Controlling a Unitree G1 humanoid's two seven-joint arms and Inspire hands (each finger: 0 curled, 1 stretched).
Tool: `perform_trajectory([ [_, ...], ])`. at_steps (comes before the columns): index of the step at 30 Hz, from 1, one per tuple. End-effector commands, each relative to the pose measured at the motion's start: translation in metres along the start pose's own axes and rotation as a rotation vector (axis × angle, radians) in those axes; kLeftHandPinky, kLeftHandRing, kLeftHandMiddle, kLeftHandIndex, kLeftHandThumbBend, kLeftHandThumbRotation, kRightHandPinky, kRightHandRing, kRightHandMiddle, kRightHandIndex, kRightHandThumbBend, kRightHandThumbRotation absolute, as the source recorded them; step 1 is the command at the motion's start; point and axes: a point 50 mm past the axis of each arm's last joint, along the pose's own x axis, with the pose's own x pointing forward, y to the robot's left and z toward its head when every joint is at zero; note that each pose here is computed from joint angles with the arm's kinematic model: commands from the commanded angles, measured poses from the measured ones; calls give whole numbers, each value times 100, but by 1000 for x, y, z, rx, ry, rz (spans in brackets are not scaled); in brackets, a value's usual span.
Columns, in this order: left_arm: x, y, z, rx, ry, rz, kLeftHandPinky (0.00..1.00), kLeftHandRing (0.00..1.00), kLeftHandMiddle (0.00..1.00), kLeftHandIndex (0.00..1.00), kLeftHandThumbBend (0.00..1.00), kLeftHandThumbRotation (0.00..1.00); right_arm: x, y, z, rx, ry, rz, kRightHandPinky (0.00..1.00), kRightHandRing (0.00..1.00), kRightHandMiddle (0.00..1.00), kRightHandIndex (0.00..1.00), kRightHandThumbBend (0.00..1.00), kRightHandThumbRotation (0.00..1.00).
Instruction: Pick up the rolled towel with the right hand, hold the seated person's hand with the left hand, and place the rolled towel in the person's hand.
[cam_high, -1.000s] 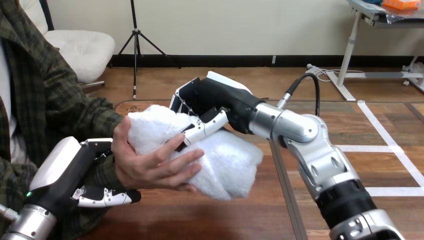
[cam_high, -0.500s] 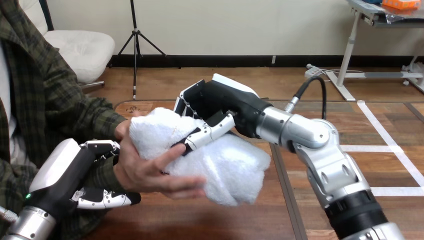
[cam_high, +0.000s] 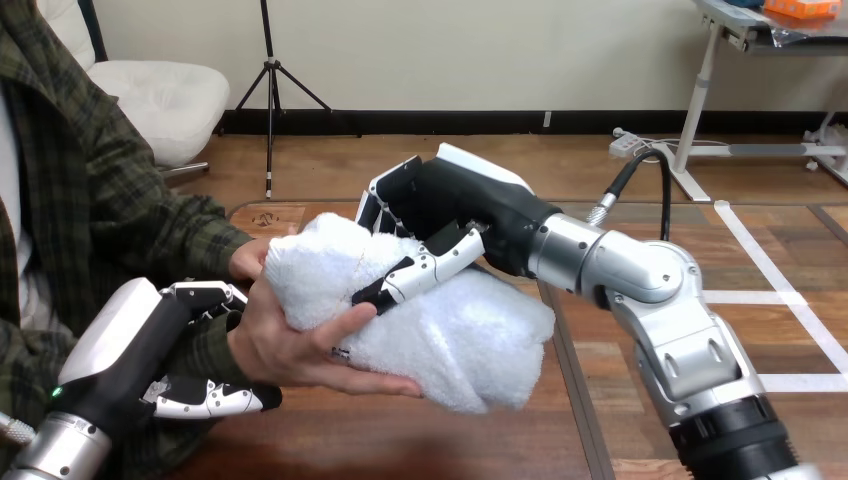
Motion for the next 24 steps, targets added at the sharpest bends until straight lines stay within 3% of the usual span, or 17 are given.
perform_trajectory([
  [1,11,-19,5,-53,-27,-74,34,41,49,51,87,18,-8,-11,86,-124,-339,-11,18,24,32,39,87,0],
  [24,13,-20,8,-51,-37,-70,34,41,49,51,87,17,-8,-7,78,-104,-321,12,19,25,32,39,87,0],
])
